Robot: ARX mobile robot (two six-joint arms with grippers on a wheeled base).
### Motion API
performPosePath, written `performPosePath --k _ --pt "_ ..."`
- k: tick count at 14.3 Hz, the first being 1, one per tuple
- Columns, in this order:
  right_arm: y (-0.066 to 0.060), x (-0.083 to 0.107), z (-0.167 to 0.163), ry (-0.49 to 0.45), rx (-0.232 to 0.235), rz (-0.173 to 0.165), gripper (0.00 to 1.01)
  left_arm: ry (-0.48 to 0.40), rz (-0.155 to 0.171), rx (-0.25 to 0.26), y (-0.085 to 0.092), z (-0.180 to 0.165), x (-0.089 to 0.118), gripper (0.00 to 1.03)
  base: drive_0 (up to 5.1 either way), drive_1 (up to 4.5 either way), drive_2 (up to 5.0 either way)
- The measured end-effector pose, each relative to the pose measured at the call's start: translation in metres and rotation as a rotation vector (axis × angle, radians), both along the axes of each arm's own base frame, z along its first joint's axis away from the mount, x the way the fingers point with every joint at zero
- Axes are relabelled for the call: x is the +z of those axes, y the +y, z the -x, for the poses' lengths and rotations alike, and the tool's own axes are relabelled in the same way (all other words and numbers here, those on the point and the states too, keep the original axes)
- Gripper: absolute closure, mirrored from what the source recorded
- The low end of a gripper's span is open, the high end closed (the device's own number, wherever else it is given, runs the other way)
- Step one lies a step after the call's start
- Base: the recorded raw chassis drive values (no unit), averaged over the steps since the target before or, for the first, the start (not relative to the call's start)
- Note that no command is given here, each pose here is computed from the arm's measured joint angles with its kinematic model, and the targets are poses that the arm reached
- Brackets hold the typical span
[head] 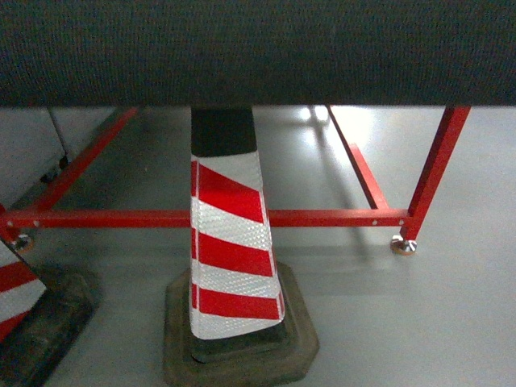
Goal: Pick blue part to blue bin on bottom shelf
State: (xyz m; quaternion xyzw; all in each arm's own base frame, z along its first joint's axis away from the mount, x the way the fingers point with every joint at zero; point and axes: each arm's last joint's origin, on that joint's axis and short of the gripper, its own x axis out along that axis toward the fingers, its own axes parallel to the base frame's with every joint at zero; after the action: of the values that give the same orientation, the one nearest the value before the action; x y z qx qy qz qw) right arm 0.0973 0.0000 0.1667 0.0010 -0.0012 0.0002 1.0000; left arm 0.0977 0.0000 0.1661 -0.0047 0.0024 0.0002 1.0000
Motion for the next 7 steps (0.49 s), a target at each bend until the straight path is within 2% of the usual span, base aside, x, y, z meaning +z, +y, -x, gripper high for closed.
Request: performPosePath --k 7 --pt "0.0 -0.0002 0.0 0.002 0.0 0.001 0.03 -0.001 0.0 0.0 0.0 0.0 0.0001 0.05 0.0 0.0 0.0"
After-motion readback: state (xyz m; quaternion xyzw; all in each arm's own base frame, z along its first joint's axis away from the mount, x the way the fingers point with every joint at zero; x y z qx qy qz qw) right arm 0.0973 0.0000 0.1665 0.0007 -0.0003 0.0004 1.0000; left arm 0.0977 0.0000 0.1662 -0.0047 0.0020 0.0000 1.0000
